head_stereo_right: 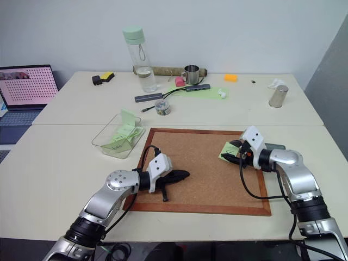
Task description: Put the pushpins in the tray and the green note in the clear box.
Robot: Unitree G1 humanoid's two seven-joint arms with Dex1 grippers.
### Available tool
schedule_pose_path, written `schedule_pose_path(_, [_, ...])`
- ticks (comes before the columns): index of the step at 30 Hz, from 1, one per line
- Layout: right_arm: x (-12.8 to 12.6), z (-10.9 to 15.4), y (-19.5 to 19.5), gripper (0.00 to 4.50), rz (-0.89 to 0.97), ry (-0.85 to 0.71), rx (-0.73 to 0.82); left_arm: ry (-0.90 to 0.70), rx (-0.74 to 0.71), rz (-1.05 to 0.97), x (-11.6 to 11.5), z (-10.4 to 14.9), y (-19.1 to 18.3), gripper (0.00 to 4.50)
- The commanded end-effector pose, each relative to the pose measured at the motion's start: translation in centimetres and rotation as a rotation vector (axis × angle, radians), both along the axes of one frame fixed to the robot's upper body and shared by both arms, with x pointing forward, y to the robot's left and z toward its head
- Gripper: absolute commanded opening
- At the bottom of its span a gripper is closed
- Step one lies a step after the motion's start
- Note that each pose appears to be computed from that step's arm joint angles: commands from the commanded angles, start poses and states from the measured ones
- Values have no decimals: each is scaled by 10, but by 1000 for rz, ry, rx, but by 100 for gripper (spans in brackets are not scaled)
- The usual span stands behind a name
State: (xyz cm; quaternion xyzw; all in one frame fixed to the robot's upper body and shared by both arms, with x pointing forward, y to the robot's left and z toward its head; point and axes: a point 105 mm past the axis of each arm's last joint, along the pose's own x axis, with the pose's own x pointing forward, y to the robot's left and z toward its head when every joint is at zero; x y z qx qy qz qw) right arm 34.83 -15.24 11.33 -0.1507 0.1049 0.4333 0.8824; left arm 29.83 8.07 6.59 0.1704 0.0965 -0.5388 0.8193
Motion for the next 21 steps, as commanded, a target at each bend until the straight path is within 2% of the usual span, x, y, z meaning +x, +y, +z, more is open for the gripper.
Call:
schedule_pose_path(1, [5,6,8,312,21,-41,6,94,69,38,-7,-27,12,0])
schedule_pose_path(9, [7,-6,13,312,27,-25,19,95,70,44,-8,-27,12,0])
schedule_pose_path(11, [8,-8,13,275,23,-22,26,96,70,45,-8,-27,12,0])
schedule_pose_path(12, [9,-8,13,273,21,-21,28,96,71,45,-8,-27,12,0])
schedule_pose_path(21, [8,-12,12,96,12,-2,51,98,72,50,-9,-28,13,0])
